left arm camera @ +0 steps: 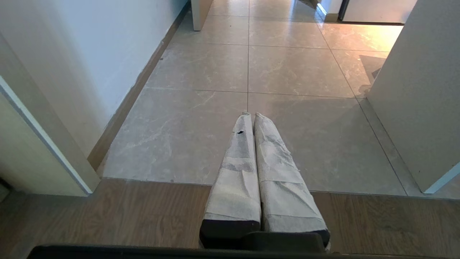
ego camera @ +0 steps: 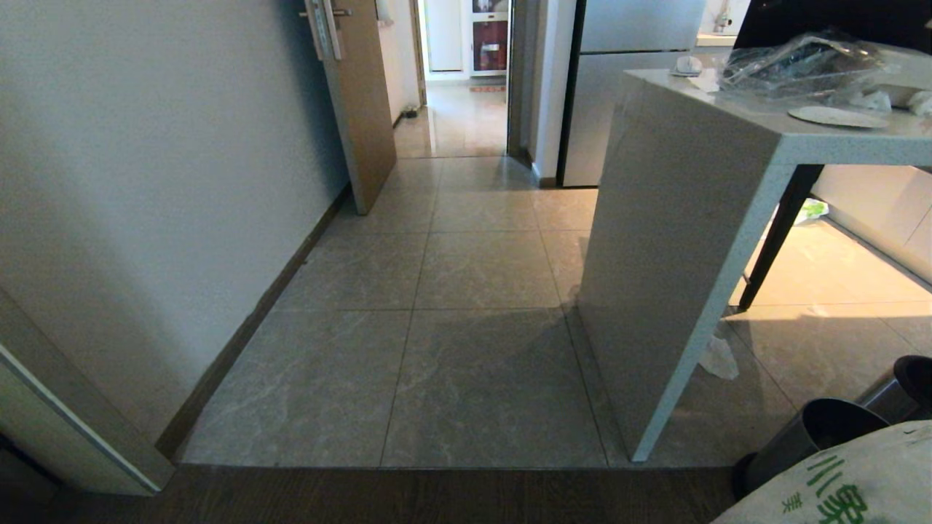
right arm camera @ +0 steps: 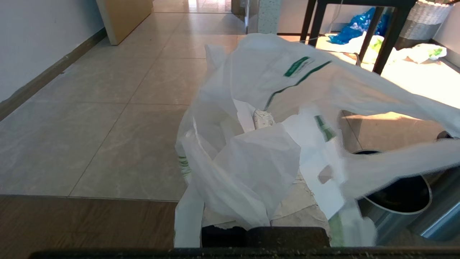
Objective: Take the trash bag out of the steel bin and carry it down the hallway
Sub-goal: Put the trash bag at the door
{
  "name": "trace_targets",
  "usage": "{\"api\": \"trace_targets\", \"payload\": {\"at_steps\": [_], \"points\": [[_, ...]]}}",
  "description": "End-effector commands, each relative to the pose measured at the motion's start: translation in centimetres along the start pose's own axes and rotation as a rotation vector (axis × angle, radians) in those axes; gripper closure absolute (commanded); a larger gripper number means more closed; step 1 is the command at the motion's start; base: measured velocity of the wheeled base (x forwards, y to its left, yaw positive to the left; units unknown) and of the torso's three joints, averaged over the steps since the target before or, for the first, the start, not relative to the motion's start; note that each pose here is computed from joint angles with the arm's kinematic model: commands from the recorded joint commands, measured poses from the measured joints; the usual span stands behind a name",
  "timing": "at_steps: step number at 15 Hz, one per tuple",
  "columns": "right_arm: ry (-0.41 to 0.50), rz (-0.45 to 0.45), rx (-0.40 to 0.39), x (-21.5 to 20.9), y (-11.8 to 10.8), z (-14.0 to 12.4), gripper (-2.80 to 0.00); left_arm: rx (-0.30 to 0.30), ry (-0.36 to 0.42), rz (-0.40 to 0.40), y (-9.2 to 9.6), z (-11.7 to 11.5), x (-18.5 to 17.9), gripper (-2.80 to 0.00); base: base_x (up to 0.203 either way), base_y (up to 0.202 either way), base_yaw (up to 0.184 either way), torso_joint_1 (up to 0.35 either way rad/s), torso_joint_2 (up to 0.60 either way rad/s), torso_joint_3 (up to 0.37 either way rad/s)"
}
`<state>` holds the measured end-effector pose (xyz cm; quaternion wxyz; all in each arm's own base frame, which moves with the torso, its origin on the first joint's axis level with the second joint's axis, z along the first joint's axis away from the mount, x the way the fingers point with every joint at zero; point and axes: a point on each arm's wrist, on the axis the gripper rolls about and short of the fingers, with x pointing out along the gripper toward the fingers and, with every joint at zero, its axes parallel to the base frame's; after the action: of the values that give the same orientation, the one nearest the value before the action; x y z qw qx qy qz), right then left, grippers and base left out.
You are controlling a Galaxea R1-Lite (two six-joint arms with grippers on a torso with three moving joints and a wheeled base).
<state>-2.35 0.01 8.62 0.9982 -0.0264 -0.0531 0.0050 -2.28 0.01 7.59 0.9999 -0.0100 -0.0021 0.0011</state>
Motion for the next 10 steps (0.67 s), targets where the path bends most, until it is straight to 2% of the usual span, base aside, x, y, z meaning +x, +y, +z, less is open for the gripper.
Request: {"api": "trace_targets", "payload": {"at_steps": [1,10], "points": [[0.040,0.003,-0.001,0.21,0.06,-1.13,0.00,0.000,0.001,0.001,0.00,-0.01,0.00,0.00,0.000,0.000,0.000,0.000,0.00,0.000],[0.040,0.003,-0.001,0.21,0.06,-1.13,0.00,-0.003,0.001,0.001,0.00,-0.01,0.00,0.00,0.000,0.000,0.000,0.000,0.00,0.000]]}}
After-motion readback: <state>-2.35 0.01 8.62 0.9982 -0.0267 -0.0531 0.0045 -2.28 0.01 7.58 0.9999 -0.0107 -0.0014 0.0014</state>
